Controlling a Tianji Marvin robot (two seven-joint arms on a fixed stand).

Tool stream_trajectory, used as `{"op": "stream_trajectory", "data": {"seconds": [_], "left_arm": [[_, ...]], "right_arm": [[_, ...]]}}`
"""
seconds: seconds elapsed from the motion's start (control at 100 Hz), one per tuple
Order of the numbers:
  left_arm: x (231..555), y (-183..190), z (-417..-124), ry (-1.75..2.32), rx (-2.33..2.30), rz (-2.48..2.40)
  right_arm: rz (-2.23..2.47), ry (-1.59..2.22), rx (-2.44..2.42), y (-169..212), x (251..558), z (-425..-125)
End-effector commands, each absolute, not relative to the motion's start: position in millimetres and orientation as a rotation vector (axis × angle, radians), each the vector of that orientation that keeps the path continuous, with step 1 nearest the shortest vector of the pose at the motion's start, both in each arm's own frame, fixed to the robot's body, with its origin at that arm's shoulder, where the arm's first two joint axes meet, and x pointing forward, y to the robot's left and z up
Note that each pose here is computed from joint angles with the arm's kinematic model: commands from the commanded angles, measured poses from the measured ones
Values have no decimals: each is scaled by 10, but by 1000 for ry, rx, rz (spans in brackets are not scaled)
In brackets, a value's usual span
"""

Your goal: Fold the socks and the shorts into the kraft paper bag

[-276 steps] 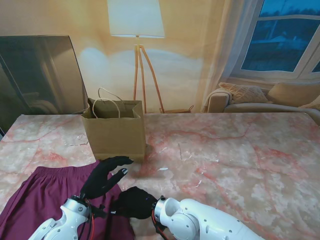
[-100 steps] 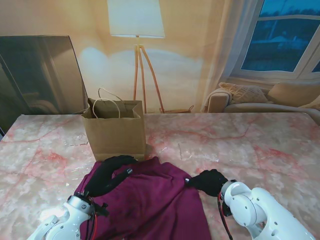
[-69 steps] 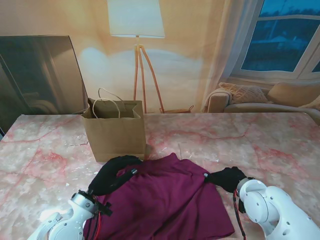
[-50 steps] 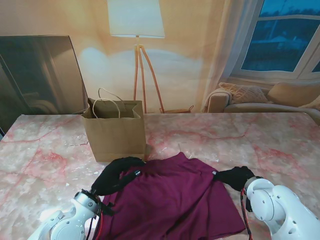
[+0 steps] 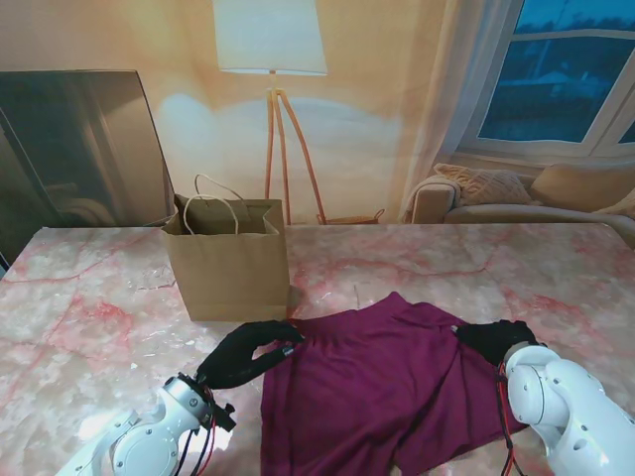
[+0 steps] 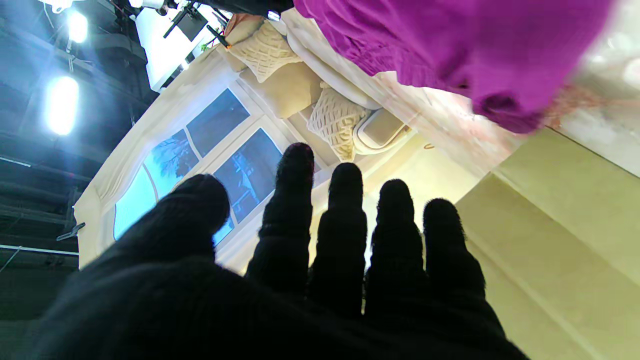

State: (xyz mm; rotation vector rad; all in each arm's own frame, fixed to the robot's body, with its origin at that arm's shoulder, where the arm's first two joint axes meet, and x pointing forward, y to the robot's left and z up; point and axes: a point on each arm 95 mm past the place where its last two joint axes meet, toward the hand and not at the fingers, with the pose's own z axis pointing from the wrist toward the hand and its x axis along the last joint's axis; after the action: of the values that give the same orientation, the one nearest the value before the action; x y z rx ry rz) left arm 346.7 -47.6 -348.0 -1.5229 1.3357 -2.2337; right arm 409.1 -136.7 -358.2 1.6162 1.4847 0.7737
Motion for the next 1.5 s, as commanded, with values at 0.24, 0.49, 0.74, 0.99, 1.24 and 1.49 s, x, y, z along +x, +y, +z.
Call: {"op": "stream_trajectory", "data": {"seconds": [0.24, 0.49, 0.74, 0.99, 1.24, 1.49], "left_arm": [[3560, -609, -3590, 1456, -1534, -2211], [3685, -794, -3623, 1542, -1491, -2206], [3817, -1002, -3706, 1617, -1456, -2205], [4004, -1107, -3871, 1738, -1471, -2116], [4137, -1088, -4040, 1867, -1518, -1940], [4085, -938, -4110, 1926, -1530, -1787]], "right_arm": [[964, 1408, 1517, -1173, 4040, -3554], [1133, 1348, 1402, -941, 3726, -3372], [1174, 1303, 1410, -907, 3402, -3411], [1108, 1245, 1534, -998, 3193, -3607], [1022, 1258, 1656, -1027, 3231, -3789], [1026, 1267, 1679, -901, 3574, -3801]]}}
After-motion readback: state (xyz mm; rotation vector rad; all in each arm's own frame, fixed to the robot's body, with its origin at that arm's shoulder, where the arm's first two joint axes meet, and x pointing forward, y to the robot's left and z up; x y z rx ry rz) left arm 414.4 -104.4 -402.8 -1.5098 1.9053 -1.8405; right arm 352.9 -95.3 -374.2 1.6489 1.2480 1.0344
